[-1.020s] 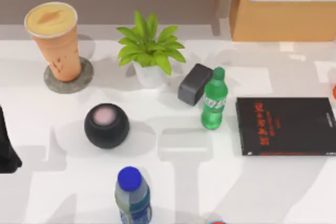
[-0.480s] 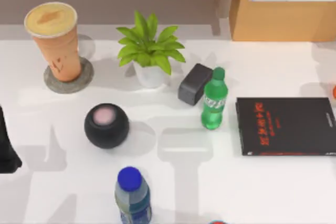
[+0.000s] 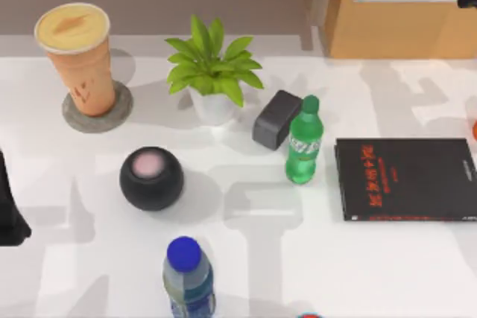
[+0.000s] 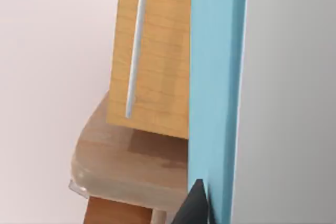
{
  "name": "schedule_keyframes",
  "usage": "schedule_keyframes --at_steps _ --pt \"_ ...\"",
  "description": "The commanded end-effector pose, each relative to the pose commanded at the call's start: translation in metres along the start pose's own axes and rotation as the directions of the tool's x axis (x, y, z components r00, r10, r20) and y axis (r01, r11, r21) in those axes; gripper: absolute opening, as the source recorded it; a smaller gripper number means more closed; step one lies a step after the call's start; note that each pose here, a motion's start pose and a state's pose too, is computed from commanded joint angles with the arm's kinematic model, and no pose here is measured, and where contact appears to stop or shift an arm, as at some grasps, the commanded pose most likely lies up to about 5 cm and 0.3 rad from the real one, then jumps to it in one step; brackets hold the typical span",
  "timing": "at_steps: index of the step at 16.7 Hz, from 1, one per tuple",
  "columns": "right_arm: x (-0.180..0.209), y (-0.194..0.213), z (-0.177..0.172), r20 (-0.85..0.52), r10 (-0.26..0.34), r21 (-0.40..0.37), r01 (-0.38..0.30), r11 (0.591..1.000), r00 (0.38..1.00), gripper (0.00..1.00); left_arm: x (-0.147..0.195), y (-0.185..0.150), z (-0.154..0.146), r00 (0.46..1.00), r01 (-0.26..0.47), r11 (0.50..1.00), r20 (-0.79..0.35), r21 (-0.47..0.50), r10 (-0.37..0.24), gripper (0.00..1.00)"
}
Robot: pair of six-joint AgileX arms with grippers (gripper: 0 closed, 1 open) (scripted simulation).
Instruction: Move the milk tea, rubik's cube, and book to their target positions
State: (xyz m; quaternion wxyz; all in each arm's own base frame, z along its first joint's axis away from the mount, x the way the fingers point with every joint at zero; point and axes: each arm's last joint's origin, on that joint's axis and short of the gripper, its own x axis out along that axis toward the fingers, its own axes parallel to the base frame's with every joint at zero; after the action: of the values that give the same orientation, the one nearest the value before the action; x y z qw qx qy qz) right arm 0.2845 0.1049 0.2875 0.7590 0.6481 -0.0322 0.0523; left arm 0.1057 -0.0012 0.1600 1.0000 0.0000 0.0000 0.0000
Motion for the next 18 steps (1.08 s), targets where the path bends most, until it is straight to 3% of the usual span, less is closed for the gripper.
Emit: schedule_keyframes --at_steps 2,4,6,8,11,18 --pt "-0.024 -0.052 -0.022 -0.031 -0.164 0.101 0.167 0.981 0.986 0.0 0.0 0.0 0.0 1.0 0.0 1.0 0.0 0.0 0.0 1.0" --pt "-0.052 -0.102 -0.035 -0.045 -0.323 0.154 0.326 0.933 0.945 0.0 0.0 0.0 0.0 1.0 0.0 1.0 0.0 0.0 0.0 1.0" --pt "-0.081 -0.142 -0.04 -0.044 -0.457 0.171 0.457 0.873 0.888 0.0 0.0 0.0 0.0 1.0 0.0 1.0 0.0 0.0 0.0 1.0" --pt "-0.105 -0.169 -0.041 -0.039 -0.549 0.167 0.548 0.82 0.835 0.0 0.0 0.0 0.0 1.0 0.0 1.0 0.0 0.0 0.0 1.0" --pt "-0.119 -0.183 -0.041 -0.037 -0.597 0.157 0.595 0.788 0.801 0.0 0.0 0.0 0.0 1.0 0.0 1.0 0.0 0.0 0.0 1.0" --pt "-0.116 -0.182 -0.041 -0.037 -0.591 0.164 0.588 0.792 0.806 0.0 0.0 0.0 0.0 1.0 0.0 1.0 0.0 0.0 0.0 1.0"
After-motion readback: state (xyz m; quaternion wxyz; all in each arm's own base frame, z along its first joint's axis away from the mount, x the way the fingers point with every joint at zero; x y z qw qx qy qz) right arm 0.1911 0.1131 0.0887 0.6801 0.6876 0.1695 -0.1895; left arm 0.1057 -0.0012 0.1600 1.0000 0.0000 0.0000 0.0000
